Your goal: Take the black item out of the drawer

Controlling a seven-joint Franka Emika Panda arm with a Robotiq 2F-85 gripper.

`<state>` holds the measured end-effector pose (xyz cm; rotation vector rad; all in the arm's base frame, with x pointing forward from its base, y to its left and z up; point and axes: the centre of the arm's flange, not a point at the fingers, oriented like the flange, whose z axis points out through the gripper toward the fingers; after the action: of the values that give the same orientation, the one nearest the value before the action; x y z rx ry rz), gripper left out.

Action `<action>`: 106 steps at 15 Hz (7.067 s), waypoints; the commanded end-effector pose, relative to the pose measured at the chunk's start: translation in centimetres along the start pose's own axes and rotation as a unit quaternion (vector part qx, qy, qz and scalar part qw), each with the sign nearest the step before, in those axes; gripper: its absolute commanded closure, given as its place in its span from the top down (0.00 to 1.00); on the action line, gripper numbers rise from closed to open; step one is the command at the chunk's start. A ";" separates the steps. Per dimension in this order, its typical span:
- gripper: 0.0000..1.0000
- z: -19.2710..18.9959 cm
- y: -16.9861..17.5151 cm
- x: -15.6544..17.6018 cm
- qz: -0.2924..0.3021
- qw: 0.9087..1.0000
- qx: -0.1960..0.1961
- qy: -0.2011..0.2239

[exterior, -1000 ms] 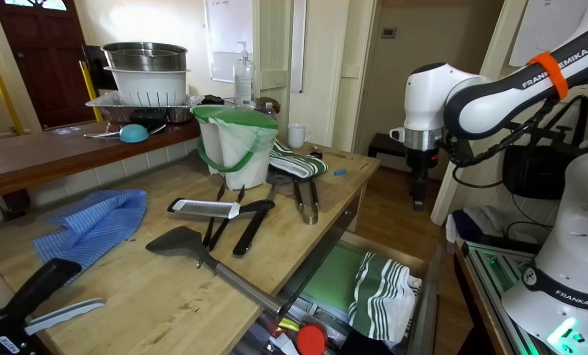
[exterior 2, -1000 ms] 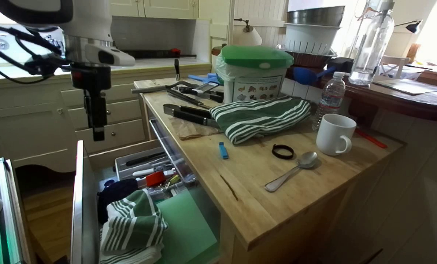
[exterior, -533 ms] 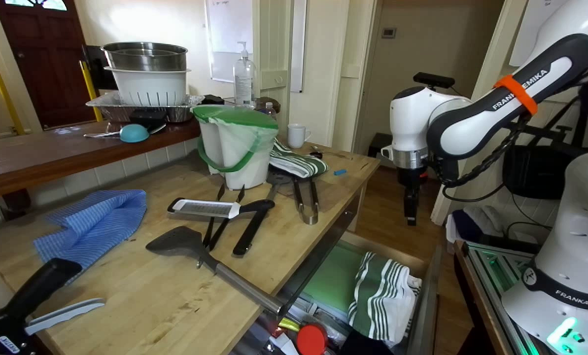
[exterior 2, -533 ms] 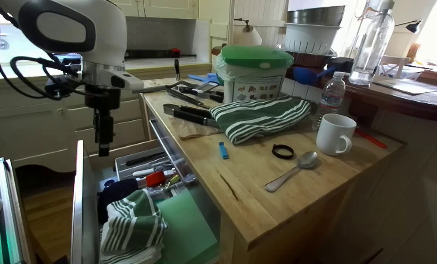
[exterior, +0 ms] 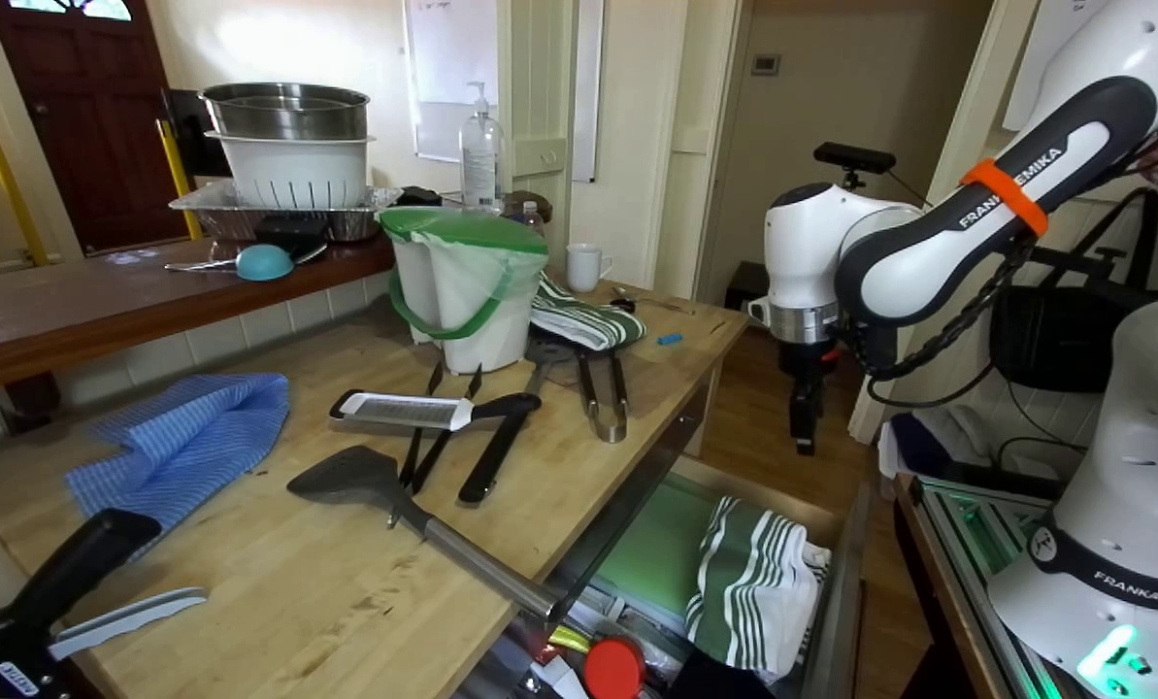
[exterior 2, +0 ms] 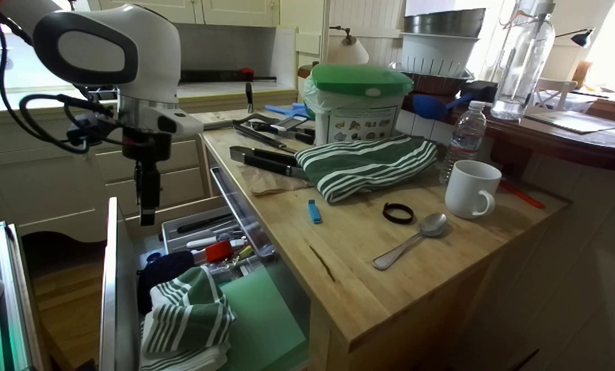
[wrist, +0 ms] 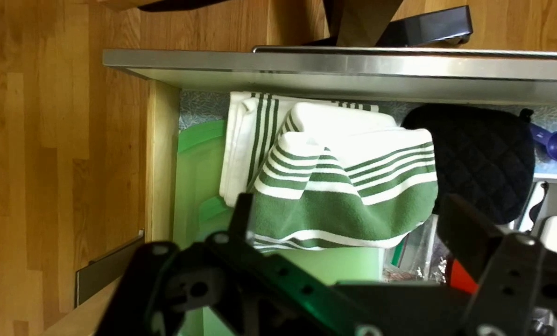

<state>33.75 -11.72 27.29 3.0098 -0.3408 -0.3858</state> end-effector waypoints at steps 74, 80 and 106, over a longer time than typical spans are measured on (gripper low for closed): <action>0.03 21.2 10.9 4.3 -0.131 0.981 0.112 0.093; 0.03 21.7 13.0 7.6 -0.132 0.987 0.050 0.073; 1.00 23.4 6.0 5.1 -0.122 0.987 -0.013 0.107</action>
<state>29.92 -21.47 4.15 3.0380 0.0765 -0.0710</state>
